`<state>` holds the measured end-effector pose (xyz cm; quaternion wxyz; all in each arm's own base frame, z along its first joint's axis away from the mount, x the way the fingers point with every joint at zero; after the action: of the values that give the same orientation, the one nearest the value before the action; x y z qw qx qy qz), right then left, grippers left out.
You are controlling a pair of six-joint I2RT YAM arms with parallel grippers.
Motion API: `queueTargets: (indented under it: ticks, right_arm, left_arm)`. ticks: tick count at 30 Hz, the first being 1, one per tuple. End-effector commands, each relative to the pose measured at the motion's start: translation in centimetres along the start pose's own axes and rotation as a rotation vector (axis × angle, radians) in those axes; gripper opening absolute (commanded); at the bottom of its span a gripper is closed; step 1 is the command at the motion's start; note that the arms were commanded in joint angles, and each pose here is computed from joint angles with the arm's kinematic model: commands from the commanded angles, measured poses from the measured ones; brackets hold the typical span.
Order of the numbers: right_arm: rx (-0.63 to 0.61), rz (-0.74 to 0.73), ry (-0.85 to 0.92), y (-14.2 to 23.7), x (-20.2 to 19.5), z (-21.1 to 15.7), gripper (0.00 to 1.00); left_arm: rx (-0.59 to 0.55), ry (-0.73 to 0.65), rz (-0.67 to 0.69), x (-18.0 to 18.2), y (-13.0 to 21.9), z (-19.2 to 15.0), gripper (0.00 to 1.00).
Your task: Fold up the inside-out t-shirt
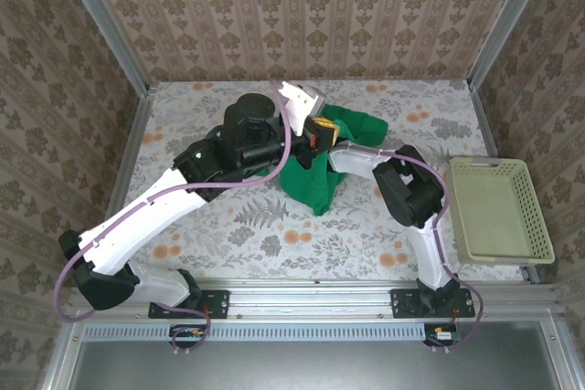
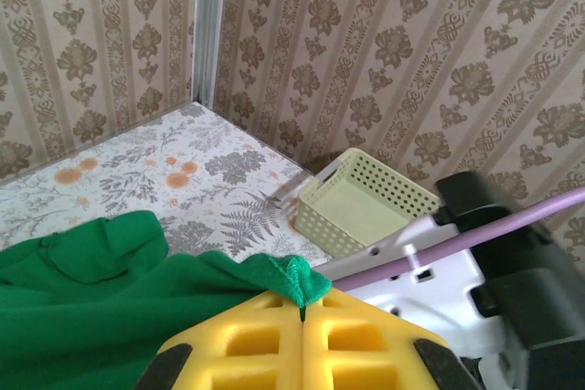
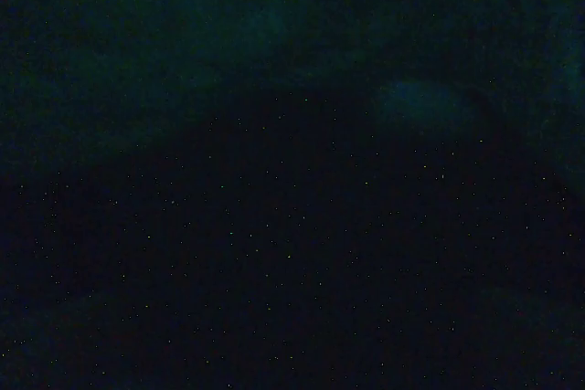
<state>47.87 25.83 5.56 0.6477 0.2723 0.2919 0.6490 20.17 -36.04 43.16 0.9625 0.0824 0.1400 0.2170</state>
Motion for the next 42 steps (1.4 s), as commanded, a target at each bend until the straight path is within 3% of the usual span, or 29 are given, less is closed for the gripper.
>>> queueTargets:
  ticks: [1, 5, 10, 14, 17, 20, 25, 31, 37, 42]
  right_arm:
    - [0.205, -0.182, 0.057, -1.1, -3.3, -4.2, 0.98]
    - [0.268, -0.248, 0.070, -2.0, -4.3, -4.5, 0.99]
    - [0.313, -0.271, 0.107, -2.5, -4.3, -4.5, 1.00]
    - [0.332, -0.278, 0.136, -2.9, -4.3, -4.8, 0.94]
    - [0.328, -0.278, 0.145, -2.9, -4.3, -4.8, 0.80]
    - [0.285, -0.230, 0.142, -2.1, -3.9, -4.4, 0.59]
    - [0.148, -0.027, 0.118, 0.6, -1.7, -3.5, 0.26]
    - [0.005, 0.128, 0.156, 5.5, 0.4, -4.2, 0.01]
    - [-0.138, 0.328, 0.232, 11.2, 3.6, -5.9, 0.00]
    - [-0.209, 0.412, 0.223, 14.0, 4.6, -6.5, 0.00]
  left_arm:
    - [-0.118, -0.024, -0.022, -1.3, 1.6, 3.9, 0.00]
    - [-0.154, -0.030, -0.030, -1.8, 2.4, 5.0, 0.00]
    - [-0.156, -0.006, 0.053, 0.3, 2.8, 5.4, 0.00]
    - [-0.163, 0.017, 0.097, 1.8, 3.1, 5.5, 0.00]
    - [-0.158, 0.029, 0.158, 3.5, 3.4, 5.6, 0.00]
    - [-0.134, 0.057, 0.244, 6.3, 3.6, 5.3, 0.00]
    - [-0.065, 0.075, 0.420, 11.9, 3.7, 4.0, 0.00]
    - [0.041, 0.183, 0.647, 21.1, 4.3, 0.1, 0.00]
    - [0.215, 0.404, 0.814, 31.1, 4.9, -7.4, 0.00]
    - [0.360, 0.532, 0.896, 36.1, 5.1, -14.0, 0.00]
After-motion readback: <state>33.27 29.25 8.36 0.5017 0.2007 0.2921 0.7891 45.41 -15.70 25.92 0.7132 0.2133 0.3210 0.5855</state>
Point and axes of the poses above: each hand's point on the last joint's axis, 136 mm out from that joint toward the fingers, its own y axis back along the fingers, its own x axis along the line the jaws close on, z = x × y, the point moved 1 cm from there along y, back along the fingers, and after that the axes turned 1 degree about -y, right-handed, at the moved point
